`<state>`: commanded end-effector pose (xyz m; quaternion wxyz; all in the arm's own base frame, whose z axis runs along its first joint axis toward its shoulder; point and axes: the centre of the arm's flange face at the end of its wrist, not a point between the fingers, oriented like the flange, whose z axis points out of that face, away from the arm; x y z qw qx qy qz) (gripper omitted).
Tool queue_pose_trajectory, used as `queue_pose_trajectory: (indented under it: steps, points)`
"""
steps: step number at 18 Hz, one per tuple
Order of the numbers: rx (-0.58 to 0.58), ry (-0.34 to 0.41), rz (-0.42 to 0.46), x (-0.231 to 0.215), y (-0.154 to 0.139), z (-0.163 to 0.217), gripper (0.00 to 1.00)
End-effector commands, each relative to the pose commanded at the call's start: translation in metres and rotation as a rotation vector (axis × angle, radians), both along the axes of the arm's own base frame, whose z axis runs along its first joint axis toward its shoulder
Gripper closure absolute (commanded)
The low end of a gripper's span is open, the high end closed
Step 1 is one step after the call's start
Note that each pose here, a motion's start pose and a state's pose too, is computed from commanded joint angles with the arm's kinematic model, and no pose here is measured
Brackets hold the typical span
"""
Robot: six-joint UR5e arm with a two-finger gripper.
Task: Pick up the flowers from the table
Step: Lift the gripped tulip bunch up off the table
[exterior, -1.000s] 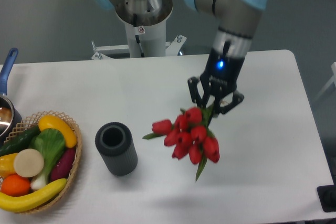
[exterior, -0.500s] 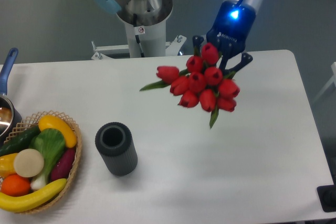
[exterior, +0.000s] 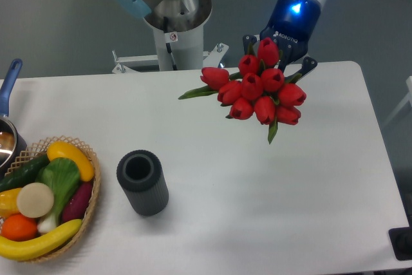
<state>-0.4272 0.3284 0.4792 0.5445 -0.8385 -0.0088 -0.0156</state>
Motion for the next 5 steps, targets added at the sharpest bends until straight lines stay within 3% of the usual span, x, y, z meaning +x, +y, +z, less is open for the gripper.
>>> queue_pose_trajectory:
  steps: [5]
  points:
    - [-0.001, 0.003, -0.002, 0.0000, 0.0015, 0.0014, 0.74]
